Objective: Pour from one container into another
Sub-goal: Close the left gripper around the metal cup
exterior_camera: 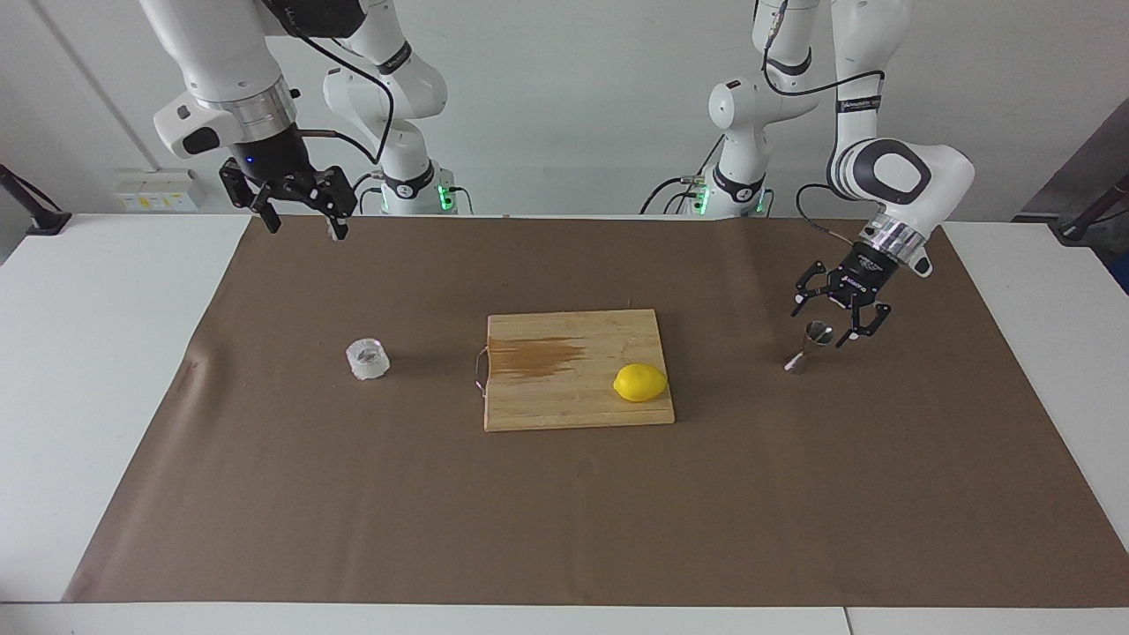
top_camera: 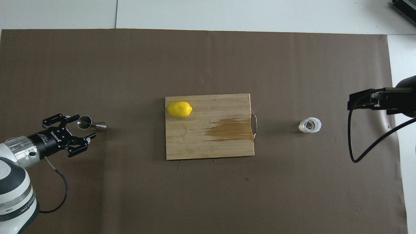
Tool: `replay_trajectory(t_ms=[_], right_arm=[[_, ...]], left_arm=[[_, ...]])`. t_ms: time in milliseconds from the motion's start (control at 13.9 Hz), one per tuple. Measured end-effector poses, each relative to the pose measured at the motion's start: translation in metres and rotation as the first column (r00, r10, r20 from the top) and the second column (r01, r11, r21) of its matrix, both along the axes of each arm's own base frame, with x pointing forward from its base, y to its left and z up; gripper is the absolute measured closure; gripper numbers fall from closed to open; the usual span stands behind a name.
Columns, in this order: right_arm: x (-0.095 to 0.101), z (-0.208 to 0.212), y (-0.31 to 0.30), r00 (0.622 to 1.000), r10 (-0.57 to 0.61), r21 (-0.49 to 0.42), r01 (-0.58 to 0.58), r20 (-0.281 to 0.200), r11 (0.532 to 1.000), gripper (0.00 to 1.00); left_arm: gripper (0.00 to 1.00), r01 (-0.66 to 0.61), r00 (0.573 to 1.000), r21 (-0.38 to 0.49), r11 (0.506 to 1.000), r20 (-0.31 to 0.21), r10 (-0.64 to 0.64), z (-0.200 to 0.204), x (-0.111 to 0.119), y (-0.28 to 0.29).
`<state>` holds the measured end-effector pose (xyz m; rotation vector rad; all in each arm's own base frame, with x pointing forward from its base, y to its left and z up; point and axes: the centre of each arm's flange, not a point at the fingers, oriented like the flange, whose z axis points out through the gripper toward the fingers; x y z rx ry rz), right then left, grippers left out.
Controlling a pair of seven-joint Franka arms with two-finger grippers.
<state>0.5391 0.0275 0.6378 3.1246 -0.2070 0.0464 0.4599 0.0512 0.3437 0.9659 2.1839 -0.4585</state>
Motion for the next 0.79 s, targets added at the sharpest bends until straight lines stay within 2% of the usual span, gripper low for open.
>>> replay_trajectory(t_ms=[72,791], right_arm=[[0.0000,0.0000,0.0000,1.000,0.000,0.000,0.000,0.000,1.000,0.00],[0.0000,0.0000,0.0000,1.000,0.000,0.000,0.000,0.000,1.000,0.00]], left_arm=[[0.12,0.000,1.000,0.001,1.000,0.000,0.000,-0.0002,-0.0001,0.0001],[0.19,-0.006,1.000,0.009,1.000,-0.001,0.006,-0.0017,-0.0004,0.0007]])
